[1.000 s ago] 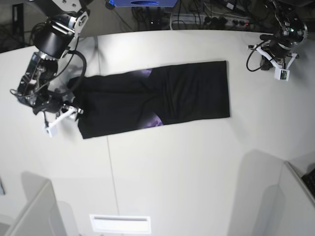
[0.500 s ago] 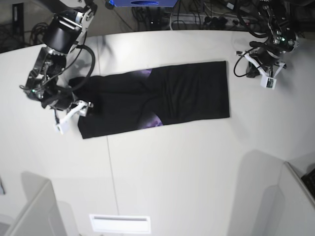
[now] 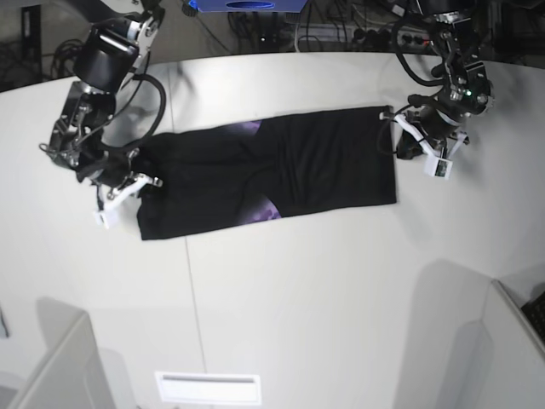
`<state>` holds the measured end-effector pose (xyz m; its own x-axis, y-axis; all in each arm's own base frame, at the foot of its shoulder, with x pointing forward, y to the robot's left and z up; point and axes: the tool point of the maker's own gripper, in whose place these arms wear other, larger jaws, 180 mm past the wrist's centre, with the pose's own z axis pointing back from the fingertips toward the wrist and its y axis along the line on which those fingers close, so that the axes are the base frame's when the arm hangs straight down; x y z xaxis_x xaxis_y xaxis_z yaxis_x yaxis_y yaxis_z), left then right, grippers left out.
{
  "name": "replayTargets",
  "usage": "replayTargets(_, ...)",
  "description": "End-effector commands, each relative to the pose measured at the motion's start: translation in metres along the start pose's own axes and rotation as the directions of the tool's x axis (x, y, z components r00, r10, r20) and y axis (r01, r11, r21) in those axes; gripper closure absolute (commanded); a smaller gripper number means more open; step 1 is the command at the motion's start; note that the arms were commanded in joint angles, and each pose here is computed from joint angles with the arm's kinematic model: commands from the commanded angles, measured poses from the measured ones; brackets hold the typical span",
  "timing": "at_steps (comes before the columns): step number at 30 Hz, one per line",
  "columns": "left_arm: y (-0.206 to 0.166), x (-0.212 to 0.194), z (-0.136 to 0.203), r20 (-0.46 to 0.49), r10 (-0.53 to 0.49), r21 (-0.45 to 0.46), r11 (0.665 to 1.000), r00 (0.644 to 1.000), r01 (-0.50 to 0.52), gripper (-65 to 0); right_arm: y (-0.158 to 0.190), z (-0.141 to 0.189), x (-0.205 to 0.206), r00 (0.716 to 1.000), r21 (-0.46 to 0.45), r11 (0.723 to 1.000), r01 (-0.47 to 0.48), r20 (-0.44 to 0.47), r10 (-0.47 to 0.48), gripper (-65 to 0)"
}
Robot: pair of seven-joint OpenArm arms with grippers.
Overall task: Fold the T-shirt properly
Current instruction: 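Grasp the strip's other end with the right gripper and lift it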
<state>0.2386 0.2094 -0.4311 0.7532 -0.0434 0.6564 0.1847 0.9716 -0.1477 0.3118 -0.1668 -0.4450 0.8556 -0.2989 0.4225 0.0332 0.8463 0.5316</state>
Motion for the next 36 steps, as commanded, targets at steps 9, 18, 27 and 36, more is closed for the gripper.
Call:
replayTargets(9, -0.036, 0.004, -0.016, 0.002, 0.035, -0.058, 0.998, 0.999, -0.035, 0.0, -0.001, 0.023, 0.036, 0.989, -0.097, 0.985, -0.141, 0.040, 0.146, 0.0)
replayTargets(18, -0.059, 0.013, -0.019, 0.001, -0.005, -0.092, 0.996, 1.000, 0.005, 0.0, 0.075, 0.037, 0.043, 0.940, -0.098, 0.944, -0.314, 0.105, 0.324, 0.0)
replayTargets(27, -0.054, 0.033, -0.006, 0.024, -0.037, -0.050, 0.998, 0.999, 0.038, 0.0, 0.140, 0.035, 0.012, 0.908, 0.004, 0.915, -0.404, 0.122, 0.400, 0.0)
replayTargets(36, -0.046, 0.020, -0.003, -0.009, -0.043, -0.038, 0.998, 0.999, 0.042, 0.0, 0.179, 0.042, -0.002, 0.911, 0.075, 0.917, -0.392, 0.172, 0.375, 0.0)
